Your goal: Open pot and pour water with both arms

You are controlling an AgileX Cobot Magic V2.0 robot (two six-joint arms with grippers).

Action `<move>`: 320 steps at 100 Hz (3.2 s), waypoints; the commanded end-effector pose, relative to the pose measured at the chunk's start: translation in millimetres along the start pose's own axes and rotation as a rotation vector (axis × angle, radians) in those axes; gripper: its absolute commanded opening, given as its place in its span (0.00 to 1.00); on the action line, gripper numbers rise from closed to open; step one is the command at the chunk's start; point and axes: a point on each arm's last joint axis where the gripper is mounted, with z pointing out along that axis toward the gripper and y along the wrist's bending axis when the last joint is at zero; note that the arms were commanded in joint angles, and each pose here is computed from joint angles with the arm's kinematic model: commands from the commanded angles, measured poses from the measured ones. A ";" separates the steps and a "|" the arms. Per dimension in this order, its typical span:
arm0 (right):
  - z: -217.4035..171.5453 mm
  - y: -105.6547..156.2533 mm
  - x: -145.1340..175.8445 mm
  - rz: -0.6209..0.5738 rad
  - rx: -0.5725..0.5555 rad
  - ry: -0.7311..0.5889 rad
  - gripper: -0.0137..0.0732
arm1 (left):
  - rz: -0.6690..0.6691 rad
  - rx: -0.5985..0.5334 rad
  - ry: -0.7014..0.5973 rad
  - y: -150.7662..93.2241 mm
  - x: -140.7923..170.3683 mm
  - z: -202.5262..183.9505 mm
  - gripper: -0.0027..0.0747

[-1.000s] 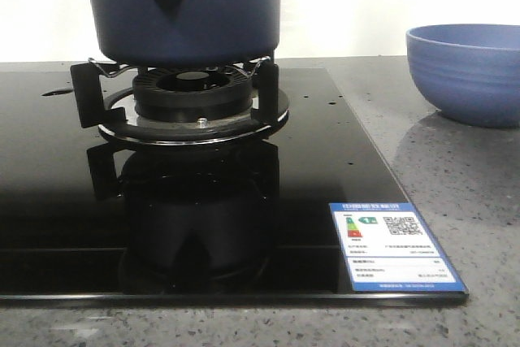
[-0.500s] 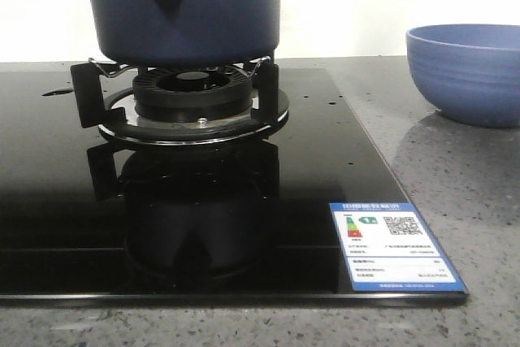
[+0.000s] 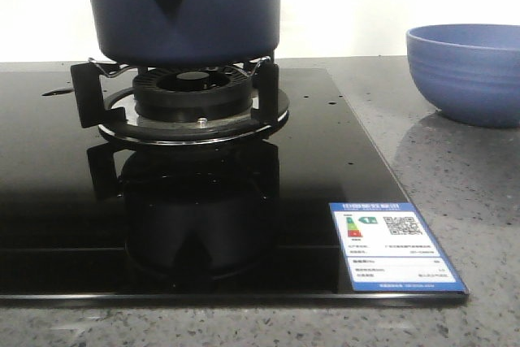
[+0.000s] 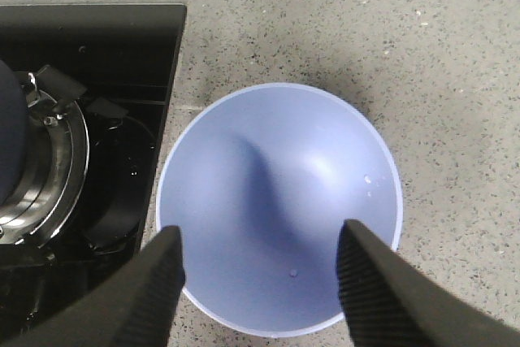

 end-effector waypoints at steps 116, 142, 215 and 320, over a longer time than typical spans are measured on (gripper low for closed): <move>-19.7 19.9 109.5 -0.168 0.000 -0.746 0.09 | -0.014 -0.801 -0.276 -58.6 9.3 -171.1 0.01; -13.8 19.0 181.8 -0.167 0.065 -0.775 0.09 | -0.049 -0.779 -0.323 -110.3 79.7 -174.2 0.01; -0.5 15.9 214.9 -0.101 0.050 -0.778 0.09 | -0.034 -0.786 -0.444 -150.7 118.8 -192.0 0.01; -0.5 15.7 214.8 -0.101 0.051 -0.779 0.09 | -0.240 -0.965 -0.392 -136.8 140.3 -199.8 0.01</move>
